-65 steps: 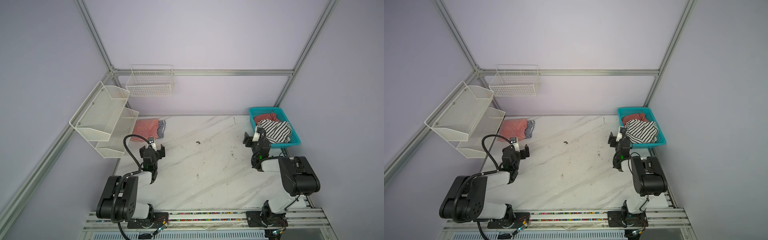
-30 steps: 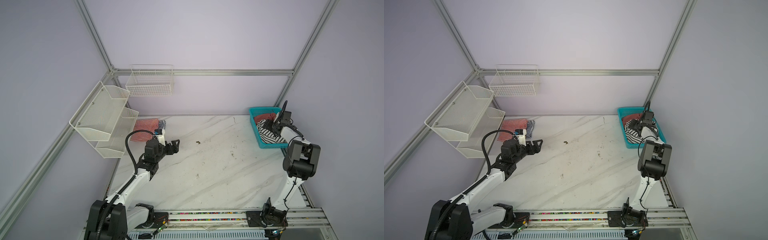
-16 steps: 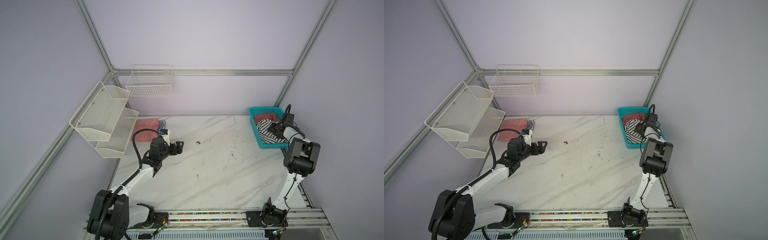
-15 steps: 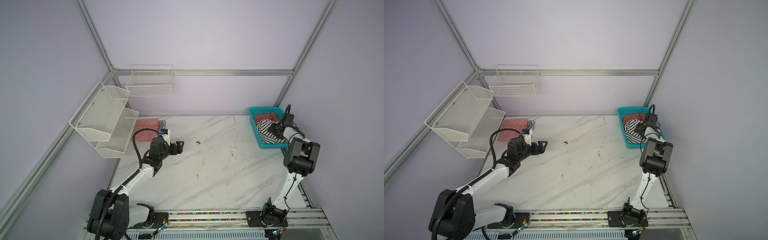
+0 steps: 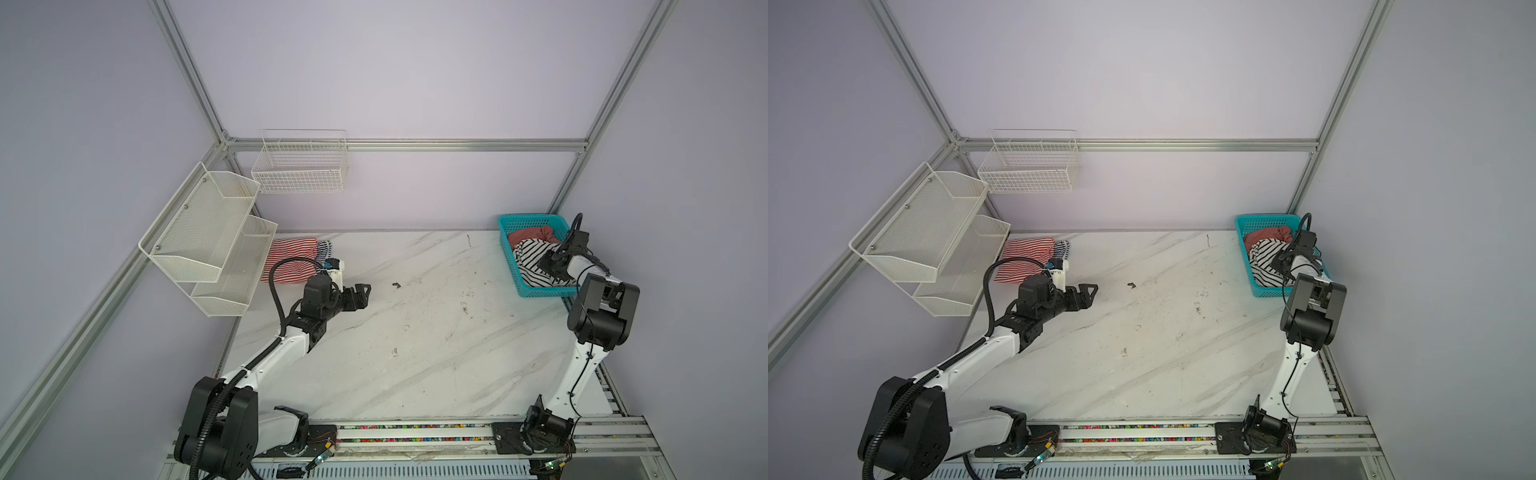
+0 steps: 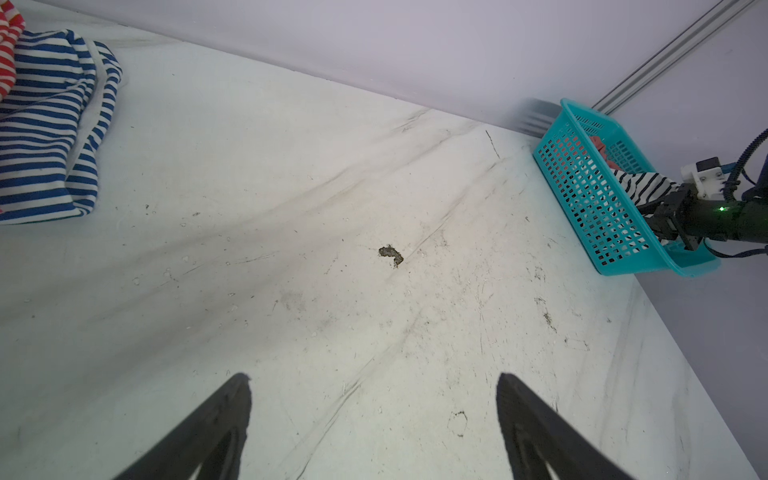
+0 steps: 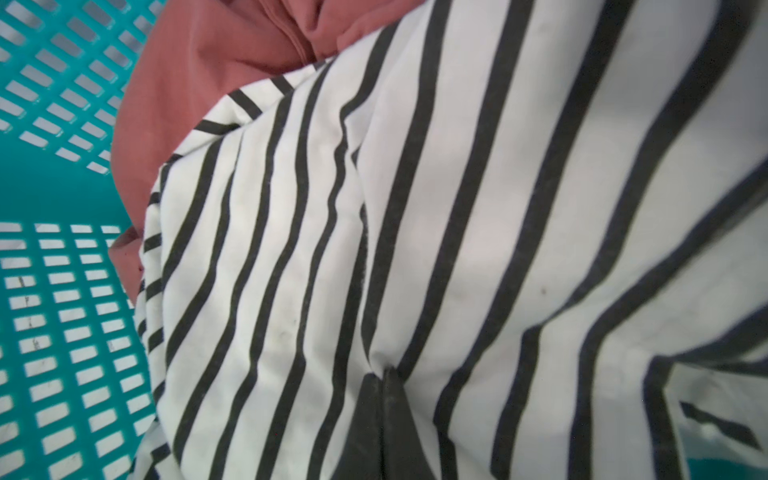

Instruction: Fold and stack the tank tops

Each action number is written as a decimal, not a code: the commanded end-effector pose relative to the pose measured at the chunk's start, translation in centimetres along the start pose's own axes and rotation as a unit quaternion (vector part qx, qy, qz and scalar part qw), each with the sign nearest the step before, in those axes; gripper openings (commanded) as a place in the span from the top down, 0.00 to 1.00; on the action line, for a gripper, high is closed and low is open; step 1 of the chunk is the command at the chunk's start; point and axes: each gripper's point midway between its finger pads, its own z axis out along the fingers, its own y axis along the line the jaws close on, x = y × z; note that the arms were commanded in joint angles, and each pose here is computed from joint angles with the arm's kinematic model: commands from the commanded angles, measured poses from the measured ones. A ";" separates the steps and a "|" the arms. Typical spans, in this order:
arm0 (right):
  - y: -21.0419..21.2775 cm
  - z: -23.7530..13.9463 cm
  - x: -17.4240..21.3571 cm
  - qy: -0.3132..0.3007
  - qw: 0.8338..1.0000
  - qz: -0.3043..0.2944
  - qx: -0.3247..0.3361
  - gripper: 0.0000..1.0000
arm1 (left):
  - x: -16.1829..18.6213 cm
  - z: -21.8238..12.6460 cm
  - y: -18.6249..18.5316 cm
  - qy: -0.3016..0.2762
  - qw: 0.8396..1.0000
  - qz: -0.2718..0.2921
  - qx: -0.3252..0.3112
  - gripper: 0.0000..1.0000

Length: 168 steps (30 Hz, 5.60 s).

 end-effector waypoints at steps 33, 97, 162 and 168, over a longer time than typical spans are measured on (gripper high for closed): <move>16.2 -42.5 -12.1 -0.386 0.842 -0.048 -0.375 1.00 | -4.4 -2.4 -3.0 -0.061 0.998 0.015 0.033 0.09; 23.2 -21.4 36.8 0.191 0.930 -0.177 -0.259 1.00 | 6.9 1.6 -2.9 0.147 0.988 -0.016 -0.045 0.18; 19.3 -18.4 42.0 0.231 0.932 -0.191 -0.206 1.00 | 12.9 6.3 -8.7 0.312 0.946 -0.076 -0.035 0.65; 19.5 -18.4 42.1 0.231 0.931 -0.188 -0.210 1.00 | 13.4 5.6 -8.3 0.317 0.944 -0.085 -0.043 0.65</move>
